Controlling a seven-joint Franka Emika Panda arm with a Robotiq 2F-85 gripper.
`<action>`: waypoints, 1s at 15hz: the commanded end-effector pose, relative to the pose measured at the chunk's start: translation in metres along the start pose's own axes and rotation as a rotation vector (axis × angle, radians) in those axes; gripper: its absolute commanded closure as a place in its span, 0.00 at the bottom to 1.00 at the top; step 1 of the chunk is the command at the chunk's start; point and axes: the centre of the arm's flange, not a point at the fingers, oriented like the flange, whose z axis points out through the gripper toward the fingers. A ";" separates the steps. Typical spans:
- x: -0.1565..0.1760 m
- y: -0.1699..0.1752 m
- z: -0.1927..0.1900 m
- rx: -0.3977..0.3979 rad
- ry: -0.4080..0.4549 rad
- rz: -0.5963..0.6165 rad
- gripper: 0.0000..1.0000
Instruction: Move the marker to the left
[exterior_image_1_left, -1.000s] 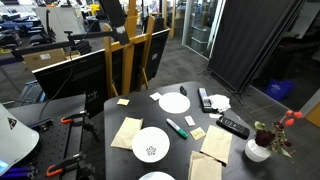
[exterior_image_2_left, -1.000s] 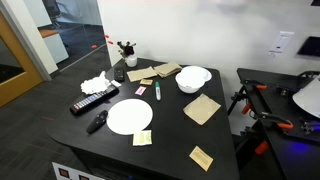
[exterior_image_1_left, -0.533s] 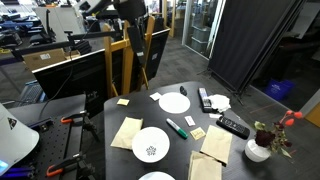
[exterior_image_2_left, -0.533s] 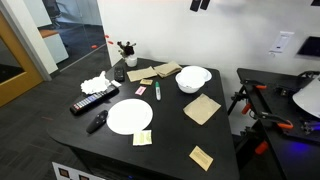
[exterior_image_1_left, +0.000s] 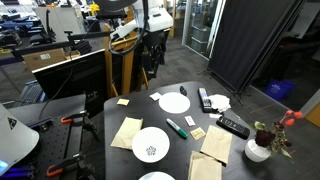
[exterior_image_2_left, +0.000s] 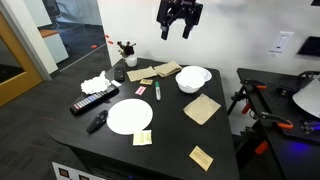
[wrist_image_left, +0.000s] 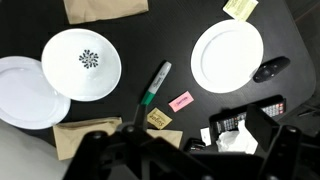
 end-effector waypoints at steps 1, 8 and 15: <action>0.021 -0.022 0.039 0.006 -0.016 0.181 0.00; 0.033 -0.024 0.110 -0.055 -0.083 0.413 0.00; 0.039 -0.010 0.159 -0.056 -0.072 0.490 0.00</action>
